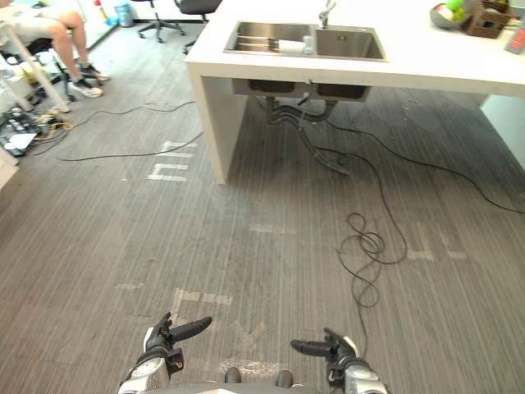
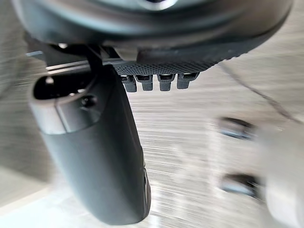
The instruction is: Walk over to the sink, pick up the cup, carry it to the dishwasher, place the cup inside the dishwasher, then close the dishwasher door
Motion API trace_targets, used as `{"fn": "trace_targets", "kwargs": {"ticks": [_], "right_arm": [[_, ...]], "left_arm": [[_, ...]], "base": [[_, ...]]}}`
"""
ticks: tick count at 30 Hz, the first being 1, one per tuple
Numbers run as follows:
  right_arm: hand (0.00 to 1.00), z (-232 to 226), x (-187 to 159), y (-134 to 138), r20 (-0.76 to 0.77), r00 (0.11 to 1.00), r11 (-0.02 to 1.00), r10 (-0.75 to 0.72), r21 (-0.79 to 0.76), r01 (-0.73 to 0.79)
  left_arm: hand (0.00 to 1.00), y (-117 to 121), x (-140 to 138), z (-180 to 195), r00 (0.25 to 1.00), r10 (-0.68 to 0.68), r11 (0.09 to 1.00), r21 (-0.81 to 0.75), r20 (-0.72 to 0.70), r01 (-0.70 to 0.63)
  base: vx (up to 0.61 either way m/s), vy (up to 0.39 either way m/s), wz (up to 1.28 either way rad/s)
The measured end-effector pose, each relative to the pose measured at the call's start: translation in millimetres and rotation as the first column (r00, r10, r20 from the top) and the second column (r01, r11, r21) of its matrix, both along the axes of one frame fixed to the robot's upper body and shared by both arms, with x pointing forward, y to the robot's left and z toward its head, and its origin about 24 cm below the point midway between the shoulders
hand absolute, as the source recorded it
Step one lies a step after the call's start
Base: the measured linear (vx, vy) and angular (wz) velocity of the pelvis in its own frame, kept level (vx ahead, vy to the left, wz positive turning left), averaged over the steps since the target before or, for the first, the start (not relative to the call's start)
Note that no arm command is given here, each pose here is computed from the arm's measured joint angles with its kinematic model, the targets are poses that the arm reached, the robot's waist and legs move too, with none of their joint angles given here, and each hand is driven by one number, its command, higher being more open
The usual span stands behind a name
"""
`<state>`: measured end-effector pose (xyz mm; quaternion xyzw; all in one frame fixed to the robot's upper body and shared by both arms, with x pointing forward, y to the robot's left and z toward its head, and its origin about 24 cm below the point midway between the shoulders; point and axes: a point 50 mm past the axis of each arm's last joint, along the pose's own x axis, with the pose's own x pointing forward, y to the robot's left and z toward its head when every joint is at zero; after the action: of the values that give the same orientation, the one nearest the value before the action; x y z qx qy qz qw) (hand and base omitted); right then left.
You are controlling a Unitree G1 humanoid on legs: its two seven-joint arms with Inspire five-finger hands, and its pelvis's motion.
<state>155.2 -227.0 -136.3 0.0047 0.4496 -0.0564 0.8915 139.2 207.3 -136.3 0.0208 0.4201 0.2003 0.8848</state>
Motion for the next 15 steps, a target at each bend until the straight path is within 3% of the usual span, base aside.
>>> {"fn": "trace_targets", "kwargs": {"ticks": [5, 10, 15], "right_arm": [[1.00, 10, 24, 16, 0.118, 0.993, 0.998, -0.015, 0.063, 0.008], [1.00, 2, 7, 21, 0.059, 0.997, 0.993, -0.051, 0.108, 0.045], [1.00, -9, -24, 15, -0.021, 0.970, 0.952, -0.244, 0.186, 0.243]], "left_arm": [[1.00, 1, -7, -1, 0.991, -0.123, 0.986, 0.104, -0.048, 0.128], [1.00, -9, -15, -6, 0.985, -0.154, 0.984, 0.083, -0.073, 0.160], [1.00, -20, -28, -14, 0.990, -0.088, 0.996, -0.001, -0.111, 0.089]], "base": [[-0.01, 0.023, 0.02], [0.00, 0.024, -0.06], [0.00, 0.023, -0.09]]}}
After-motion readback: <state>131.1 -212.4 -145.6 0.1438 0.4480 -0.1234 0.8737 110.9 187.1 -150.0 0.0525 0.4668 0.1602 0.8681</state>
